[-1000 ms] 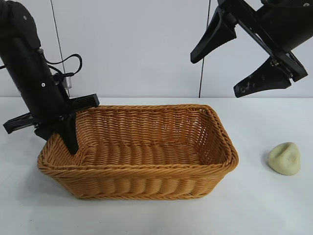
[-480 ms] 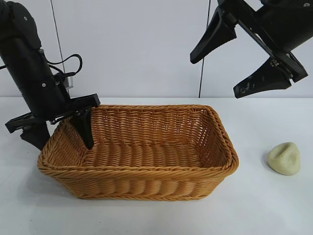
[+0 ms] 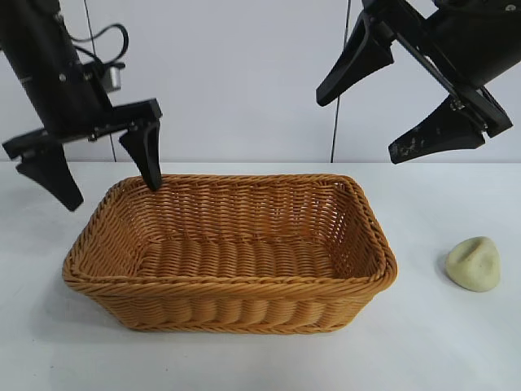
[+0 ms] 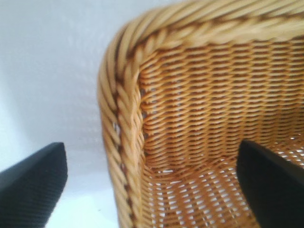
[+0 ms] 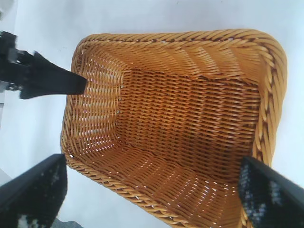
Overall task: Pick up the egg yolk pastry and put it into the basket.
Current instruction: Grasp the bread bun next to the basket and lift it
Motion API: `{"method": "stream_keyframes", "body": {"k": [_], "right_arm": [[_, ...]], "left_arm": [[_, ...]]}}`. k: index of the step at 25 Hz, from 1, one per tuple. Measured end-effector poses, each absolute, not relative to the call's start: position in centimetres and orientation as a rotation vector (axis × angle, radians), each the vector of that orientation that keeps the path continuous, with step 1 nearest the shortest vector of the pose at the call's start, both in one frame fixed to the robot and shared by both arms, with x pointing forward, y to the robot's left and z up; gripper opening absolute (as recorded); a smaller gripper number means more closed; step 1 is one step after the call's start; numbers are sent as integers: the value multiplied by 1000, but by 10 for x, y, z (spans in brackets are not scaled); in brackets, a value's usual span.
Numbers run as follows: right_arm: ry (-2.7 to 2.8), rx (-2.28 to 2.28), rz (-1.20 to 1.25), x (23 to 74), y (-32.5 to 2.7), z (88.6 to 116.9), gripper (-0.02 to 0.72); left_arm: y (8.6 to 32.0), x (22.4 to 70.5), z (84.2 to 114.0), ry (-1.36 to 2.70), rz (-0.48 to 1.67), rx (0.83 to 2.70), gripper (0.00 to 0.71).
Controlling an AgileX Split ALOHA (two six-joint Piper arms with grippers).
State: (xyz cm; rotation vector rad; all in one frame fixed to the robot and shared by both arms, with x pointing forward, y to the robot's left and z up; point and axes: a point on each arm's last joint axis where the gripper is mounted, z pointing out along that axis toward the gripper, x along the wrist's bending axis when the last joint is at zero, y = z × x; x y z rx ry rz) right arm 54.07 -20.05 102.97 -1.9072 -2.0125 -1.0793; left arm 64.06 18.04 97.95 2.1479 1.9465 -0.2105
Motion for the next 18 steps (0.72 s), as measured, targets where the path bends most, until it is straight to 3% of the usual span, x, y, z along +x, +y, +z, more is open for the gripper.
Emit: {"method": "stream_keyframes", "body": {"k": [3, 10, 18], "right_arm": [[-2012, -1906, -1079, 541, -200, 1030, 695], [-2012, -1904, -1076, 540, -200, 1030, 695], [-2012, -1904, -1076, 540, -200, 1030, 695]], "left_arm": [[185, 644, 1002, 1927, -109, 2188, 694], [200, 650, 1013, 1946, 36, 2250, 695], [277, 662, 1012, 2149, 82, 2087, 695]]}}
